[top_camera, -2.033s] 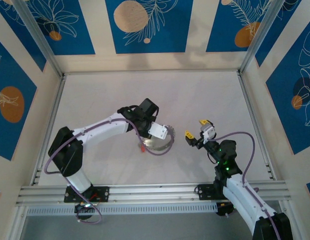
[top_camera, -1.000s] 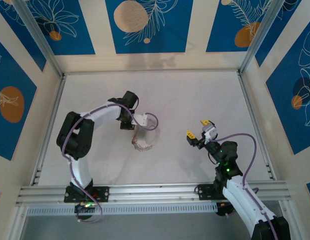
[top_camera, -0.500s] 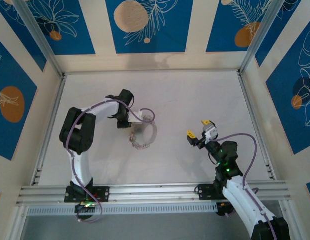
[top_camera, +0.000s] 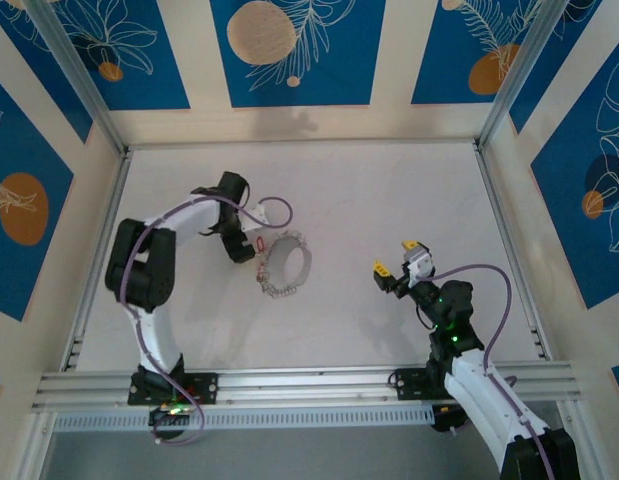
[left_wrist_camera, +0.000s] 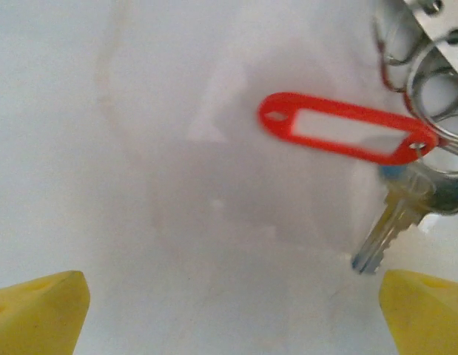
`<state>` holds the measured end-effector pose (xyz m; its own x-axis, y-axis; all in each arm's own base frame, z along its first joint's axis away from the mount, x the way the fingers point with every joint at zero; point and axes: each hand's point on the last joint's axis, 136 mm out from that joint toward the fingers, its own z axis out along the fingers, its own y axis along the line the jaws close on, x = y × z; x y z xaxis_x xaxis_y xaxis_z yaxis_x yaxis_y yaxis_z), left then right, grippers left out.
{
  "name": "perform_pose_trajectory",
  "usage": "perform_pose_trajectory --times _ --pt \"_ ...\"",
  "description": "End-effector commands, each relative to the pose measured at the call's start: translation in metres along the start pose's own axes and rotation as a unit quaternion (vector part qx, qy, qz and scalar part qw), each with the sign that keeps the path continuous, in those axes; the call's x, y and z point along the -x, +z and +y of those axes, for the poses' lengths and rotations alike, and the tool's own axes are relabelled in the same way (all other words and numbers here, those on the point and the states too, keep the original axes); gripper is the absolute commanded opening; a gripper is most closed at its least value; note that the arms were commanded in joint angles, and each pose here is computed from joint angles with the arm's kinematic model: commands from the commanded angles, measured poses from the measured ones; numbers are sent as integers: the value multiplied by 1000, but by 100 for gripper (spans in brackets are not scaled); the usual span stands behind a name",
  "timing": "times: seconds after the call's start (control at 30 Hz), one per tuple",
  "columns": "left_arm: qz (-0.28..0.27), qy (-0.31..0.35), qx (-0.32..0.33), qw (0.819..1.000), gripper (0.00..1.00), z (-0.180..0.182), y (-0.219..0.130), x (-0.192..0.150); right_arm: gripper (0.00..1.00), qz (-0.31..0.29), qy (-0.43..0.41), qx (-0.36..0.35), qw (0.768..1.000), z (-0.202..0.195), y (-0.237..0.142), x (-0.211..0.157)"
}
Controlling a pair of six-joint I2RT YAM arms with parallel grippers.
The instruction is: Put the keys on the keyring
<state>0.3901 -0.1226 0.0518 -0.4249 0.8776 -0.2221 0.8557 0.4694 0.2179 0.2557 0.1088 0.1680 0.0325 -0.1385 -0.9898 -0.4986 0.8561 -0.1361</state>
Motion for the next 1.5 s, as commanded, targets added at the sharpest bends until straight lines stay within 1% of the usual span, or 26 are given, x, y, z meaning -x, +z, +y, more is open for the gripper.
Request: perform_pose_trajectory --times 0.0,0.03,0.07,0.17,0.23,0.3,0.37,0.4,0.43,0.5,0.6,0.7,0.8,0.83,0.87,0.97,1.0,1.07,1.13,1.17,1.2,1.23,1.27,1.33,1.4,1.47 --pt "-145 -108 84 980 100 39 -64 25 80 20 -4 -5 1000 -1 0 -17" --pt "-175 -131 103 970 100 47 -76 26 84 25 -4 -5 1000 -2 1 -17" --pt "-202 -159 129 958 100 55 -87 23 100 32 -2 -6 999 -2 2 -18" --pt "-244 -232 191 922 100 72 -104 5 99 38 5 -10 999 -5 5 -21" --pt "-256 -277 231 897 100 77 -108 -10 99 39 14 -19 999 -9 8 -20" --pt "-268 -316 263 871 100 78 -106 -26 99 52 26 -28 998 -13 11 -23" --pt "-277 -339 279 855 100 74 -100 -37 99 58 30 -41 997 -18 12 -27" --pt "-278 -345 285 850 100 71 -97 -43 99 61 28 -46 997 -20 13 -29" --pt "-281 -349 291 845 100 69 -94 -47 99 57 26 -54 997 -25 16 -22" --pt "-280 -350 296 843 100 63 -86 -55 99 60 33 -67 995 -32 20 -20" --pt "-279 -342 277 854 100 53 -73 -57 99 61 55 -86 993 -41 20 -25" --pt "-296 -341 269 851 100 46 -65 -58 99 70 76 -110 989 -53 20 -36" --pt "-309 -334 258 852 100 44 -59 -54 99 76 80 -94 989 -53 26 -37" --pt "-315 -335 253 851 100 44 -59 -51 99 78 76 -89 990 -52 30 -38" --pt "-327 -339 252 845 100 46 -59 -49 99 80 70 -89 990 -54 34 -39" --pt "-317 -347 244 848 100 49 -50 -50 99 89 56 -93 990 -67 48 -43" --pt "-322 -351 243 845 100 50 -50 -51 99 92 56 -94 990 -72 54 -45" --pt "-326 -367 248 835 100 54 -50 -58 99 103 88 -104 985 -85 64 -47" --pt "-340 -381 246 824 100 55 -46 -66 99 94 95 -83 988 -82 71 -50" --pt "-345 -384 249 819 100 55 -44 -70 99 104 98 -95 985 -85 72 -62" --pt "-355 -380 253 816 100 54 -43 -69 99 100 96 -100 985 -87 74 -69" --pt "-352 -377 249 820 100 51 -43 -69 99 92 97 -104 985 -88 76 -73" --pt "-355 -375 250 819 100 52 -43 -68 99 83 96 -115 985 -92 77 -71" --pt "-354 -375 250 819 100 52 -44 -68 99 115 112 -115 980 -94 76 -76" --pt "-351 -377 248 820 100 52 -43 -68 99 108 112 -125 980 -100 80 -76" --pt "-348 -382 248 819 100 54 -42 -69 99 128 126 -138 974 -107 80 -80"
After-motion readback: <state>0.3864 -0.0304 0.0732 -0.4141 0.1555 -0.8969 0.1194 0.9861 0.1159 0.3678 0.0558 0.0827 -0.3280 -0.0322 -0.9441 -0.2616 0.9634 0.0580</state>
